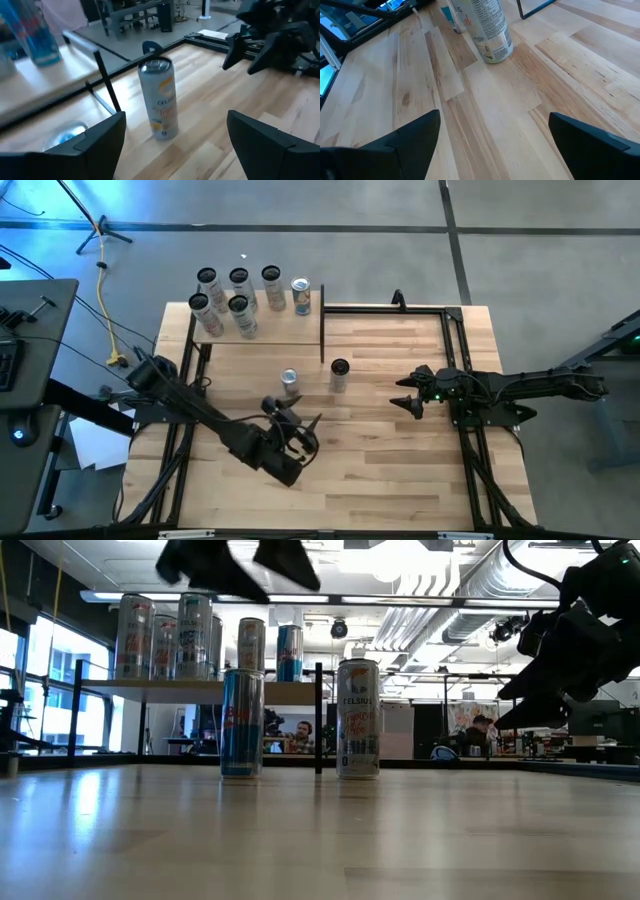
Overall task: Place canned beverage on shelf
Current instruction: Put the blue soda can on the shelf aligned with the other blue soda can
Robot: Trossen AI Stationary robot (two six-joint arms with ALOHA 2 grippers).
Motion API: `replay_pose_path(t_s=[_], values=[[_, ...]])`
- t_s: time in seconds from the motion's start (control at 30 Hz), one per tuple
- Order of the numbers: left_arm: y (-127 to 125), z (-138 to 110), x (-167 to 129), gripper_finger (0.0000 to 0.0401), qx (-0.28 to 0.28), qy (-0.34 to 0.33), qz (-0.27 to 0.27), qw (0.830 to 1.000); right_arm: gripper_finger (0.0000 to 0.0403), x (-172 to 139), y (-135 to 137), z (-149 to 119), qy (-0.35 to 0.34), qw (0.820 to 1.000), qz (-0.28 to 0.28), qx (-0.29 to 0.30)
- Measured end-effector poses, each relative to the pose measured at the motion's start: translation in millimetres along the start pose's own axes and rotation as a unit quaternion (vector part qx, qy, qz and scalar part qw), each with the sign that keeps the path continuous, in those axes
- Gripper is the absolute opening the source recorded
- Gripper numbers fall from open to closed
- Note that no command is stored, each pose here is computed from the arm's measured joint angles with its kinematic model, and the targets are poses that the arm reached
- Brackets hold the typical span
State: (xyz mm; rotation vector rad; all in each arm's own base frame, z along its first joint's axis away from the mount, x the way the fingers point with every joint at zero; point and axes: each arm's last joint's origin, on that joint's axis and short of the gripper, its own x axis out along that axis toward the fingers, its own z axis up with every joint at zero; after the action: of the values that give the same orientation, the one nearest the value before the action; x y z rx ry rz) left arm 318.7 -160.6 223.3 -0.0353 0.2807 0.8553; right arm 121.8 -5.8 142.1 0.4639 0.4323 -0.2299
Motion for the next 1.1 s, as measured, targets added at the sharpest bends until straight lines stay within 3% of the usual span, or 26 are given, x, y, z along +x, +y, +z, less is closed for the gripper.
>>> replay_pose_path(t_s=[0.2,0.4,0.6,0.7,0.8,0.9,1.0,1.1], values=[[6,-24,11,0.0316,-0.050,-0.005,0.003,0.999,0.0360,0,0,0,0.000,1.000,0.000,0.000],[4,-25,8,0.0316,-0.072,-0.017,-0.002,0.997,0.0360,0,0,0,0.000,1.000,0.000,0.000],[3,-31,2,0.0316,-0.052,-0.016,-0.006,0.999,0.0360,0,0,0,0.000,1.000,0.001,0.000],[1,-47,3,0.0317,-0.004,-0.017,0.004,1.000,0.0360,0,0,0,0.001,1.000,0.001,0.000],[-4,-69,1,0.0317,0.024,-0.061,0.031,0.997,0.0360,0,0,0,0.002,1.000,0.003,0.000],[-10,-96,-1,0.0317,0.027,-0.122,0.052,0.991,0.0360,0,0,0,0.002,1.000,0.003,0.000],[-10,-115,1,0.0317,0.036,-0.123,0.049,0.990,0.0360,0,0,0,0.001,1.000,0.002,0.000],[-6,-124,9,0.0317,0.006,-0.125,0.055,0.991,0.0360,0,0,0,0.002,1.000,0.002,0.000]])
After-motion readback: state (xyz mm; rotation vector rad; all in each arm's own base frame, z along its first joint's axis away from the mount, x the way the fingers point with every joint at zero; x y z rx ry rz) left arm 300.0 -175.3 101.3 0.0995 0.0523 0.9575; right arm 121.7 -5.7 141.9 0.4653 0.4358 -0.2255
